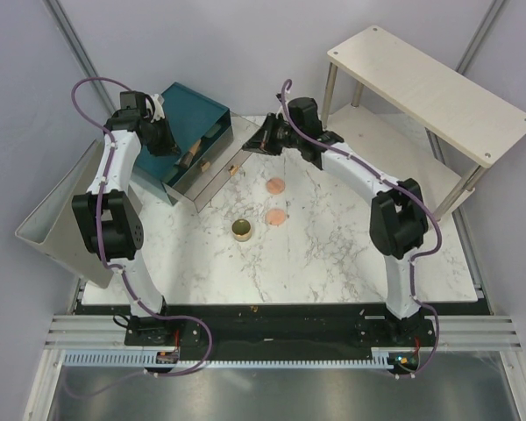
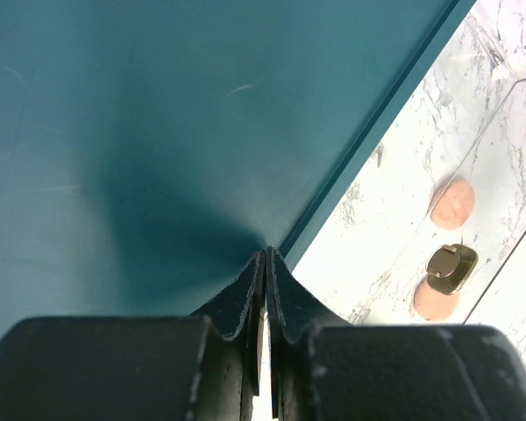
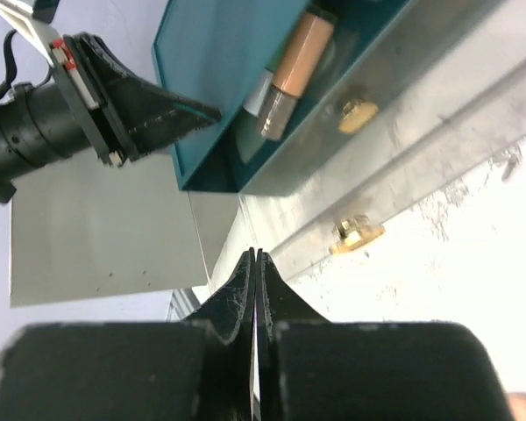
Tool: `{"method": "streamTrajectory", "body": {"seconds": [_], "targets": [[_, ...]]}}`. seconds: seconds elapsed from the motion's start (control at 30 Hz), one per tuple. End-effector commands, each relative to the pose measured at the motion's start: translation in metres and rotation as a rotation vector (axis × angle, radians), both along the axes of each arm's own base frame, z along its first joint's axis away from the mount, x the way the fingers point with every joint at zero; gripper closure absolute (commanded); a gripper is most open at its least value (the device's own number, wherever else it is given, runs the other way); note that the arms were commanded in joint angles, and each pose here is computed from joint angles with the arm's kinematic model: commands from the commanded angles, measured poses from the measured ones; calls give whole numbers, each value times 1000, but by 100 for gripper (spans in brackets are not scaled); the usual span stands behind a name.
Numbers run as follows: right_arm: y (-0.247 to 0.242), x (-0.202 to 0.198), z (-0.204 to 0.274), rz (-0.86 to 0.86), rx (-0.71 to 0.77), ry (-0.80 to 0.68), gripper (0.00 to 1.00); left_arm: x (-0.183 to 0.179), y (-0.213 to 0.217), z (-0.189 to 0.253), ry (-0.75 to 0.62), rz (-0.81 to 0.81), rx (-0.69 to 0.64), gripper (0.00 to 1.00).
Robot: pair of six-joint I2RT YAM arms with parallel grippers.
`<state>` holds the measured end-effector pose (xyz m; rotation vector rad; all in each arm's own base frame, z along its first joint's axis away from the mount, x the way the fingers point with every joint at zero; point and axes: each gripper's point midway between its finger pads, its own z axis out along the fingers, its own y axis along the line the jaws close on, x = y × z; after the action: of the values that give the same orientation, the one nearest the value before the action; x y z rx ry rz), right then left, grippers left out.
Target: Organize the makeup
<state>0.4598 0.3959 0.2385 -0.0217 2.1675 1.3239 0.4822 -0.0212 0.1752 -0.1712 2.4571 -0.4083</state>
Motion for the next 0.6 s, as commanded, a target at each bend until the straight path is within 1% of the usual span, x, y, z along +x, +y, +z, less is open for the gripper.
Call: {"method": "streamTrajectory", "body": {"seconds": [0.0, 0.13, 0.17, 0.2, 0.23, 0.3, 0.33, 0.4, 0.43, 0.47, 0.5, 0.57], "targets": [[-14, -20, -9, 55, 41, 15, 100, -37, -13, -48, 227, -52, -27, 89], [-9, -31, -40, 112, 50, 100, 100, -37, -11, -50, 231, -52, -21, 90], [-7, -31, -42, 112, 63, 126, 100, -37, -12, -49, 231, -53, -22, 89], [-4, -27, -41, 117, 84, 112, 100, -37, -12, -50, 232, -53, -23, 89], [-2, -26, -50, 125, 91, 139, 100, -38, -12, -50, 233, -54, -25, 89], [4, -20, -47, 123, 121, 142, 100, -38, -13, -51, 235, -57, -27, 89], [7, -17, -56, 122, 123, 160, 100, -38, -13, -50, 234, -58, -31, 89], [14, -10, -47, 122, 157, 143, 100, -38, -14, -51, 237, -61, -36, 89], [17, -6, -54, 119, 154, 152, 100, -38, -15, -51, 237, -63, -37, 88], [21, -1, -46, 117, 167, 136, 100, -38, -15, -51, 238, -63, -40, 89], [25, 1, -56, 118, 164, 151, 100, -38, -16, -52, 239, -66, -43, 89], [31, 9, -50, 111, 183, 141, 100, -38, -16, -51, 238, -66, -46, 89]]}}
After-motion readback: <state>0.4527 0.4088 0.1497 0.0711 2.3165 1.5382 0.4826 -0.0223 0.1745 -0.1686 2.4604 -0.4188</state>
